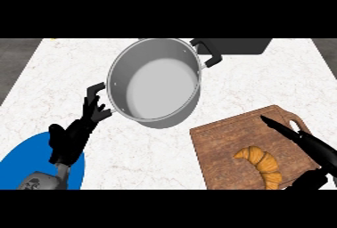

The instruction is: Pick the croissant from the cutting board and place it in the pot

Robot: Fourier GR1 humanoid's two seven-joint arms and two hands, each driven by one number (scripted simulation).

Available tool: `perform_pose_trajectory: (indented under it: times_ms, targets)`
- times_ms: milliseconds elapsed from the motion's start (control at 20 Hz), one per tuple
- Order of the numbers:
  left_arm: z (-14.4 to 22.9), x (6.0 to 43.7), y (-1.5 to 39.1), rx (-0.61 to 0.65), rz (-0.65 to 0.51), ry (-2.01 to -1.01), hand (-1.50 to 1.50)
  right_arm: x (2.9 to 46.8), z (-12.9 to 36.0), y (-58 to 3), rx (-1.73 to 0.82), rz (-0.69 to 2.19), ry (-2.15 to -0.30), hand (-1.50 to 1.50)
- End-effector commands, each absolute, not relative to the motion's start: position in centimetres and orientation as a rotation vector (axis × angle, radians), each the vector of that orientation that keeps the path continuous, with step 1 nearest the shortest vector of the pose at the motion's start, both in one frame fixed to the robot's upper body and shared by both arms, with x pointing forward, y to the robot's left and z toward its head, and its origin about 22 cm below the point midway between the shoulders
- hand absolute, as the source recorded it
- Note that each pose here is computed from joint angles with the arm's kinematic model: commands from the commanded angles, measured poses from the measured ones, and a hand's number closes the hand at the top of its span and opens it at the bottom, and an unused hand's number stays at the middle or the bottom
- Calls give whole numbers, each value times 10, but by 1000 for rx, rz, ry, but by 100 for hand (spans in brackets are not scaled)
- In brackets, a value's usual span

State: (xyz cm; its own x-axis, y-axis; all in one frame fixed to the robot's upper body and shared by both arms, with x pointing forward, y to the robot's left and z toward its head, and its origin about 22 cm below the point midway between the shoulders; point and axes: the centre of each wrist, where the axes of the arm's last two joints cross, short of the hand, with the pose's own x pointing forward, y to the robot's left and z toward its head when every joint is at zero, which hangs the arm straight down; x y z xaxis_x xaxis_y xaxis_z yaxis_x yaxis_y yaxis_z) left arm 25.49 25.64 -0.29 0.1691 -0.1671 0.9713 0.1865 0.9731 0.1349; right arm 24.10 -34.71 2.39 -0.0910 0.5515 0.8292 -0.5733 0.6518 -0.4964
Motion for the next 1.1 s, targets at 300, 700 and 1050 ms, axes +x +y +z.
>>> perform_pose_trajectory:
  times_ms: [300,700,1050]
  targets:
    - [-21,264,245,-37,-287,-1284,0,238,-29,-343,288,772,-1398,-150]
    - [-15,254,240,-49,-286,-1277,0,254,-45,-338,358,701,-1302,-150]
    - [-18,263,246,-49,-274,-1276,0,257,-56,-326,309,892,-1399,150]
